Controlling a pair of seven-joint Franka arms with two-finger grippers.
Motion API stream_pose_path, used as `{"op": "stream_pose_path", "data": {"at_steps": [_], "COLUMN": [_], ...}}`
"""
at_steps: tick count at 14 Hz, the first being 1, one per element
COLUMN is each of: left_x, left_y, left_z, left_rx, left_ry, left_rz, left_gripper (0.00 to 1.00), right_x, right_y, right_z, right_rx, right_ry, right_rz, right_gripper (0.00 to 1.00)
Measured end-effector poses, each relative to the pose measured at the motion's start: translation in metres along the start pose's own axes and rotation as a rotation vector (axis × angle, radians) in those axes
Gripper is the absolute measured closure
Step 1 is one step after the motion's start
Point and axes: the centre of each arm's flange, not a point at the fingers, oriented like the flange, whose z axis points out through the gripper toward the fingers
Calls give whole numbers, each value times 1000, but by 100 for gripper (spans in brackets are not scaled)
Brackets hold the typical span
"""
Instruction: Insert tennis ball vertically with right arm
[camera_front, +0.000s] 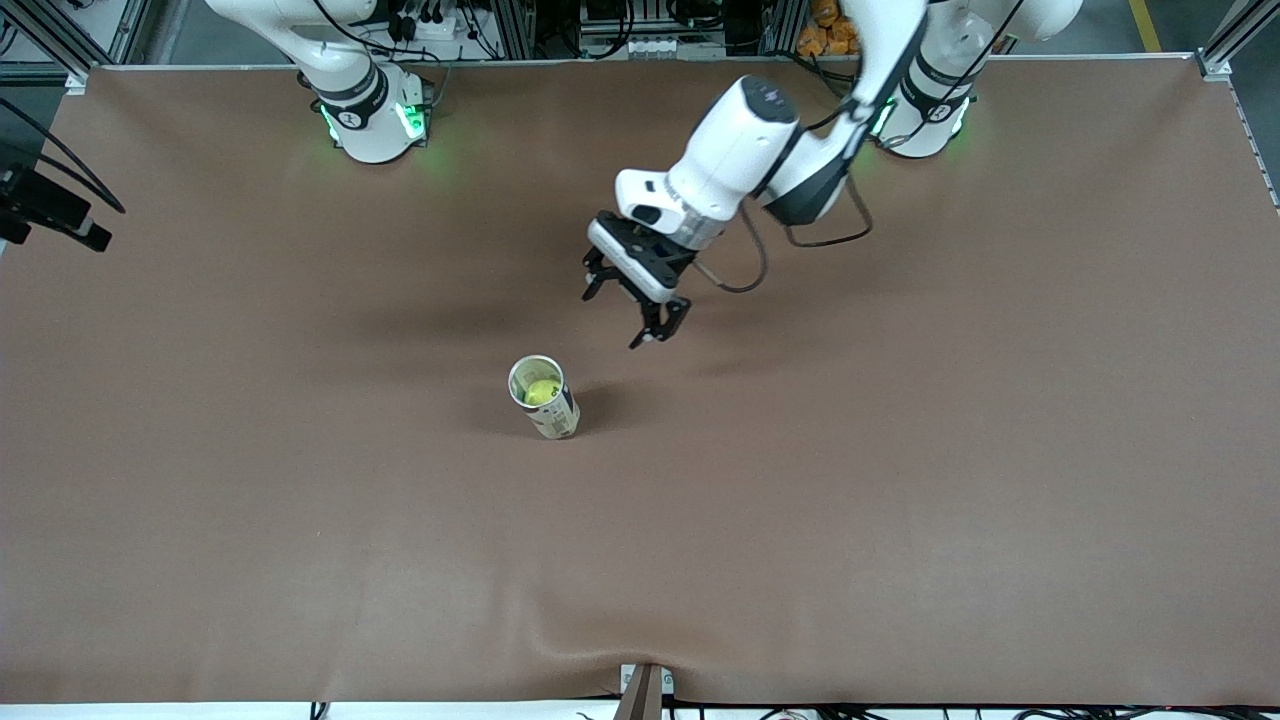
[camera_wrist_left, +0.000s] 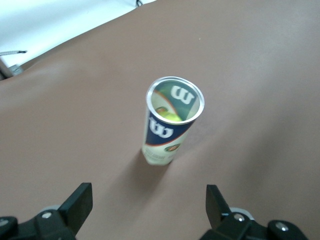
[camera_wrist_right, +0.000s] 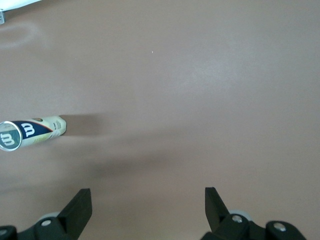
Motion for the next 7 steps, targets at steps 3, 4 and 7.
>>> {"op": "stream_pose_path", "data": {"at_steps": [3,4,7], "left_x": [24,33,59], "left_y": [-42,-55,-100], "left_z": [-68,-88,-142], "left_rx": [-21,-28,-13], "left_ry": [-111,-145,-230], "left_rz": [-59,-76,-113], "left_gripper": [0,0,0], "right_x": [0,1,3], "right_y": [0,2,5], "right_z": [1,1,6], "right_rx": [-32,-39,-44], "right_ry": [0,-1,-9], "right_rz": [-14,-15,-29], "right_gripper": [0,0,0]}}
